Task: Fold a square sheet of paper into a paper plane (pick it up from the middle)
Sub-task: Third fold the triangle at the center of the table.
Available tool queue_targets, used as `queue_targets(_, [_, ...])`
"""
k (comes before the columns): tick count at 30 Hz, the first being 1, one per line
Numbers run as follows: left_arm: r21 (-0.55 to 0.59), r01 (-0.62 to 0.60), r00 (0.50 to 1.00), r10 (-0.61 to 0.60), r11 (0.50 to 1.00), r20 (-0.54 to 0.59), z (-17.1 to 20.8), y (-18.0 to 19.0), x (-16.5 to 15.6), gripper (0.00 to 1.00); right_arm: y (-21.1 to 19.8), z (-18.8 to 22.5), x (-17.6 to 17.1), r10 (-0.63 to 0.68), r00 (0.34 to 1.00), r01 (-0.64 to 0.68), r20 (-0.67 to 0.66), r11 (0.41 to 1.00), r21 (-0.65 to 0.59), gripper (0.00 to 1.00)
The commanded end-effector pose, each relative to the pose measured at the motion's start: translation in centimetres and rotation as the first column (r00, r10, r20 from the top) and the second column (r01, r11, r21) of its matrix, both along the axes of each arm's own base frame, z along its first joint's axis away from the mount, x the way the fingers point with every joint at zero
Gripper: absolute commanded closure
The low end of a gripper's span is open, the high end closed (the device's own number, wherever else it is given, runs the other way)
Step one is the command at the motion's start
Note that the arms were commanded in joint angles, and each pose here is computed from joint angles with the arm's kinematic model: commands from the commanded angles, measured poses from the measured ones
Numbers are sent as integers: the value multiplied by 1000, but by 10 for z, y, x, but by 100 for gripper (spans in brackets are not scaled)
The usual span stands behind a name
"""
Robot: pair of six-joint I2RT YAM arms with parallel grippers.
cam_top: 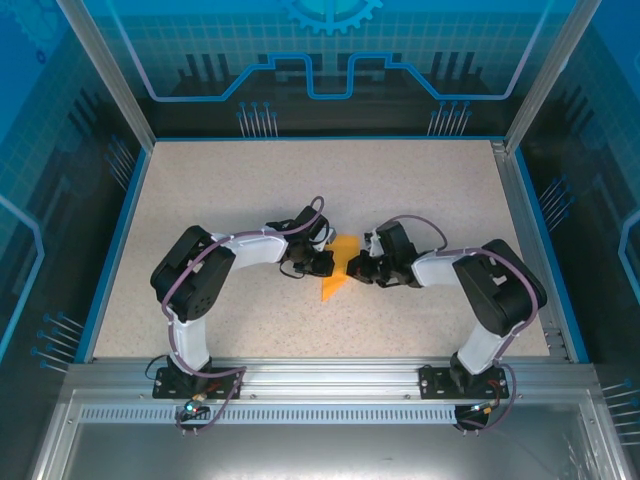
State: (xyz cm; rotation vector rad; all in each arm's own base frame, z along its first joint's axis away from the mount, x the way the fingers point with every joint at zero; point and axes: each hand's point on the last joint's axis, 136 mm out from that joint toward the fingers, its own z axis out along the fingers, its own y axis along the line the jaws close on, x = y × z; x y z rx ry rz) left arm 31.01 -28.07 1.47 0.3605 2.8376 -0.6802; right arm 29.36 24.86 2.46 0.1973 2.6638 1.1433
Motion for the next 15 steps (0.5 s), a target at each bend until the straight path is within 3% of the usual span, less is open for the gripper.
queue_targets(1, [42, 21, 999, -19, 999, -36, -13, 7, -6, 89, -1, 15, 9, 21, 1000, -22, 21, 999, 34, 98])
queue_targets(15, [46, 20, 999, -18, 999, -37, -14, 8, -6, 88, -27, -39, 4, -45, 995, 36, -86, 994, -103, 99])
